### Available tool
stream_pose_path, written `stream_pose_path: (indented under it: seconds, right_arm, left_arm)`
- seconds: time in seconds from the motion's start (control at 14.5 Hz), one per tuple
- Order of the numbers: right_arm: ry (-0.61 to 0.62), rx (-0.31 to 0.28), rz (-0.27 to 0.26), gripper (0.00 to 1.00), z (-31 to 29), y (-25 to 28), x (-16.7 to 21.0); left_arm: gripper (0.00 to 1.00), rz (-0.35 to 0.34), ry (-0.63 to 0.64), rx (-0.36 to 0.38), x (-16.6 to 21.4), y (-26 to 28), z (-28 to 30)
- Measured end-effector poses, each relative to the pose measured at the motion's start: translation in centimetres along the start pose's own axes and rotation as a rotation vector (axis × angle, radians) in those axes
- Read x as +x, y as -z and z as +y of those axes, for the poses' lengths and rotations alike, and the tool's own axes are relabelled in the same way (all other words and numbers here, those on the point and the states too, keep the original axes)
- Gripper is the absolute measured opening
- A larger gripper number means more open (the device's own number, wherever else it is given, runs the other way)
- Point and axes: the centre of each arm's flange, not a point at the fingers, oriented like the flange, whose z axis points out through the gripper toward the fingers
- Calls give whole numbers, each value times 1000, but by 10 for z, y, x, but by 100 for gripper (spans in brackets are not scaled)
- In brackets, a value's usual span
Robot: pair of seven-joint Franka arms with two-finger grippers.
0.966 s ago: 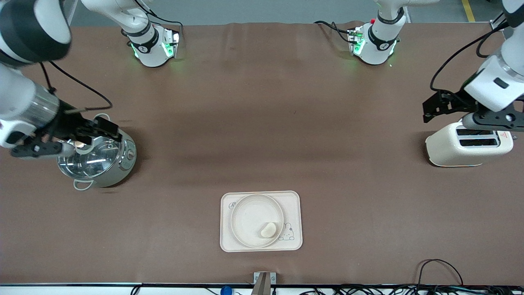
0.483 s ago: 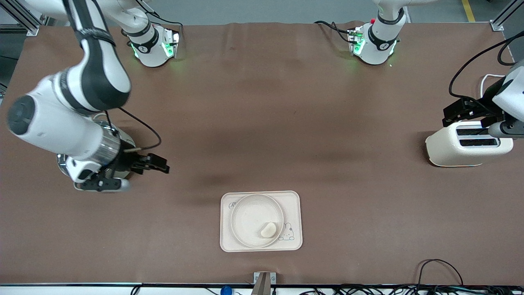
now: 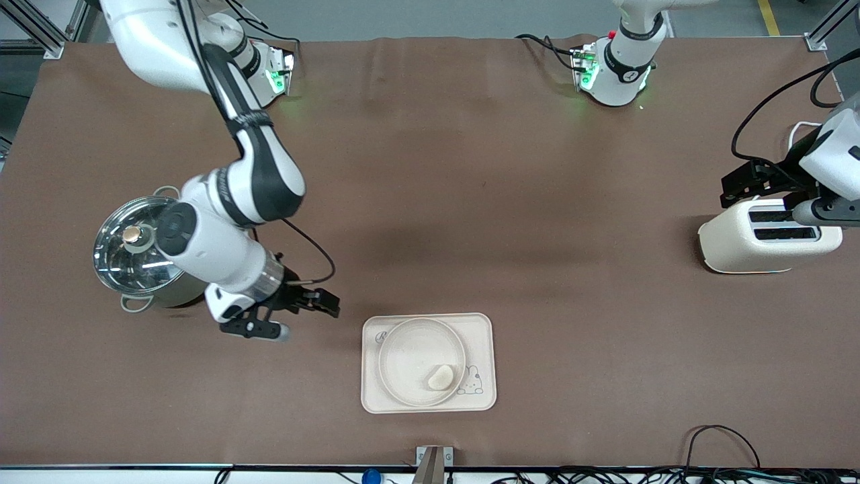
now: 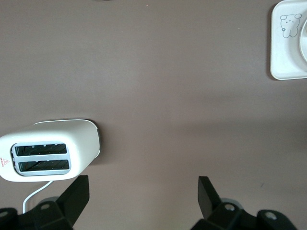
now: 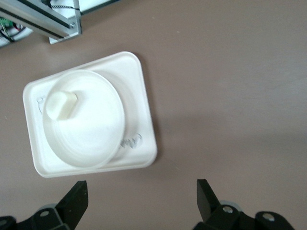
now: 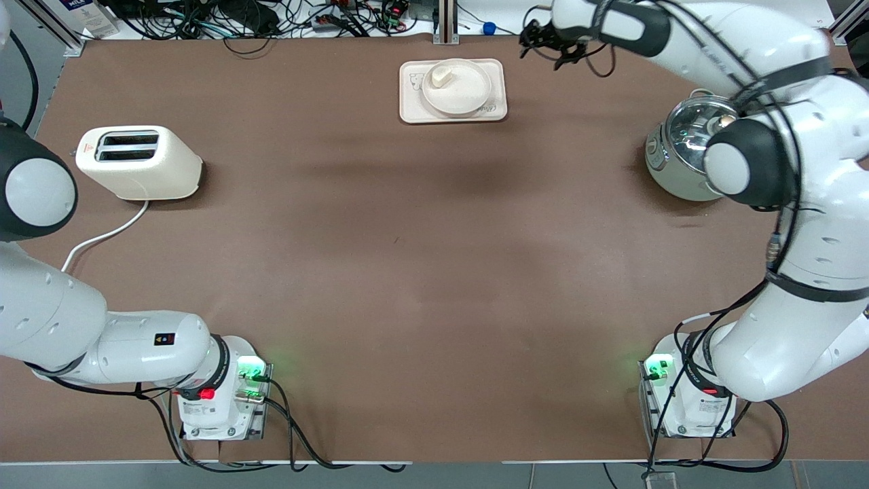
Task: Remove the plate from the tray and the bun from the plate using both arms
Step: 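Swing the right gripper from the steel pot over to the cream tray, then lower the right gripper and grip the rim of the white plate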
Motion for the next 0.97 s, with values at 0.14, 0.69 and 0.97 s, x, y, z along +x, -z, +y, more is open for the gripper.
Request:
stream_pose_path:
  seconds: [0.14,0.69,0.97]
  right_arm:
    - [-37,55,37,100,-9,-32,4]
    - [-32,107,112,100,-39,-126,3]
    - [-23,101,129,97,-31,-148,4]
  left_arm:
    - [100,0,-2,0,0,0,1]
    - [100,2,-8,23,0,1,2]
    - [100,2,-10,23,0,1,3]
